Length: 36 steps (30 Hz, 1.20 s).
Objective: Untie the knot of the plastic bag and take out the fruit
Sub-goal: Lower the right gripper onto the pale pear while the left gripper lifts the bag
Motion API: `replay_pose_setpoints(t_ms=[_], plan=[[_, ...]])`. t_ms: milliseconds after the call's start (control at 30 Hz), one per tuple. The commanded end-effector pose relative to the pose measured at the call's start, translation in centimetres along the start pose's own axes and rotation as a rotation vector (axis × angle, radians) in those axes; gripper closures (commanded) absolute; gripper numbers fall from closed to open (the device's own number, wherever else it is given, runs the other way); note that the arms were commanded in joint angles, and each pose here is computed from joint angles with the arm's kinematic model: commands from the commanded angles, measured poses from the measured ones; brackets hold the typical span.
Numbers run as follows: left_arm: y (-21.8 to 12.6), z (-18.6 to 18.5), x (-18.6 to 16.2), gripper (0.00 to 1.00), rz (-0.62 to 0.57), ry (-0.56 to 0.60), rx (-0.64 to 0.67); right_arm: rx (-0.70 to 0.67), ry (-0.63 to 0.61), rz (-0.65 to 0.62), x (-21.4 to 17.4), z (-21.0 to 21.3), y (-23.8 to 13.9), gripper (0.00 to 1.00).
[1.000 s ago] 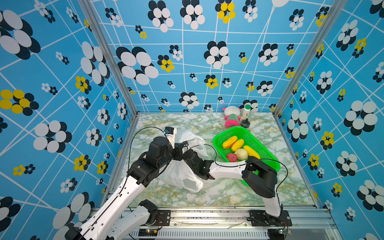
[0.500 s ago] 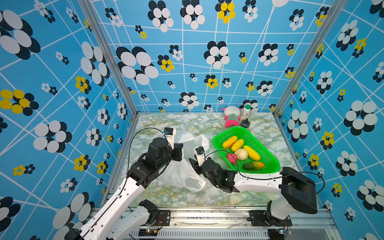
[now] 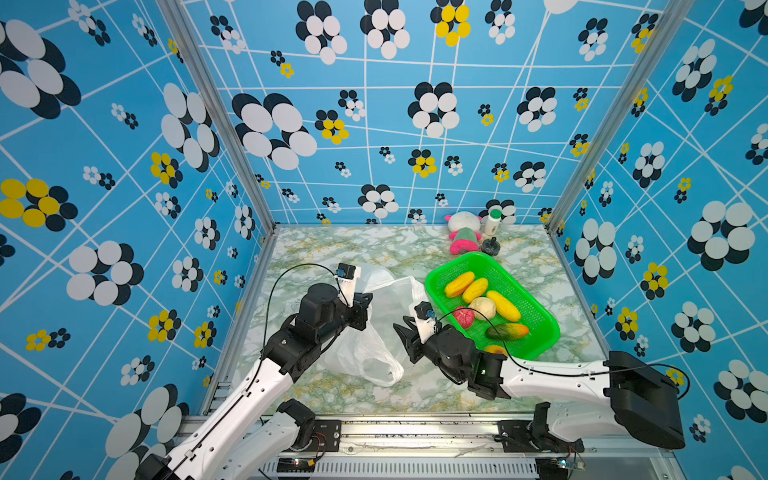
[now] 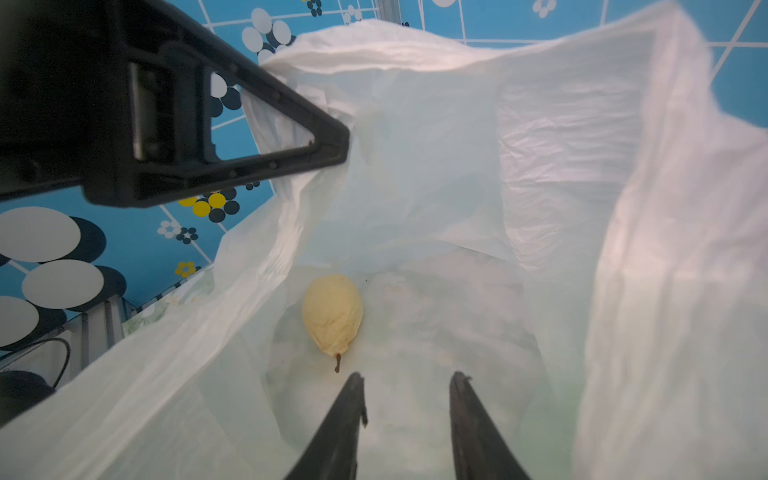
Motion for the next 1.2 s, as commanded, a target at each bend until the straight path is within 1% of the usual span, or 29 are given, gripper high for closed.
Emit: replay_pose_setpoints(t_ms=[0, 67, 200, 300, 367, 433, 467, 533, 633, 767, 833, 867, 967, 1067, 1167], plan=[[-0.4, -3.1, 2.4, 1.00, -0.099, 0.129, -0.222, 0.013, -0.057, 0.032, -0.5, 1.6, 1.0, 0.61], [-0.5, -4.6, 2.7, 1.00, -0.112, 0.167, -0.316, -0.036, -0.065, 0.049, -1.0, 1.7, 1.6, 0.61], [-0.3, -6.6, 2.0, 1.00, -0.095, 0.237, -0.408, -0.087, -0.021, 0.053, -1.9, 1.6, 2.6, 0.62], [-0.1, -7.4, 1.4, 1.00, -0.077, 0.268, -0.442, -0.107, 0.038, 0.055, -2.7, 1.5, 3.0, 0.64], [0.0, -7.4, 1.2, 1.00, -0.070, 0.272, -0.443, -0.121, 0.064, 0.065, -3.2, 1.4, 3.2, 0.62], [0.1, -7.1, 1.1, 1.00, -0.075, 0.268, -0.419, -0.155, 0.096, 0.081, -3.7, 1.2, 3.3, 0.54], [0.2, -6.9, 1.1, 1.00, -0.085, 0.264, -0.399, -0.160, 0.112, 0.084, -3.8, 1.1, 3.4, 0.54], [0.4, -6.3, 1.1, 1.00, -0.101, 0.249, -0.344, -0.123, 0.123, 0.077, -3.8, 2.3, 3.3, 0.53], [0.5, -5.6, 1.6, 1.00, -0.124, 0.231, -0.269, -0.065, 0.068, 0.076, -3.5, 5.4, 3.7, 0.48], [0.6, -5.0, 2.2, 1.00, -0.144, 0.219, -0.195, 0.013, 0.111, 0.092, -4.3, 7.7, 5.2, 0.47], [0.7, -4.7, 2.0, 1.00, -0.140, 0.217, -0.176, 0.025, 0.128, 0.102, -4.9, 8.2, 5.8, 0.46], [0.8, -4.5, 1.8, 1.00, -0.141, 0.211, -0.166, 0.035, 0.127, 0.108, -5.1, 8.6, 6.2, 0.44], [1.1, -4.0, 1.5, 1.00, -0.136, 0.189, -0.133, 0.040, 0.126, 0.124, -5.5, 9.4, 7.1, 0.33], [1.4, -4.5, 0.7, 1.00, -0.119, 0.238, -0.201, 0.088, 0.100, 0.175, -5.8, 11.1, 8.9, 0.32], [1.1, -4.2, 0.7, 1.00, -0.085, 0.223, -0.161, 0.136, 0.086, 0.215, -6.3, 12.6, 10.2, 0.32]])
Point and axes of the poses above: each gripper's point midway between its finger pads, its own y axis out along the fingers, its own z axis along the line the jaws close on, x = y × z, the point moved 7 cm from there along -y, back along the fingers, and after that the axes turned 8 degrees about -y, right-handed, at the moved point
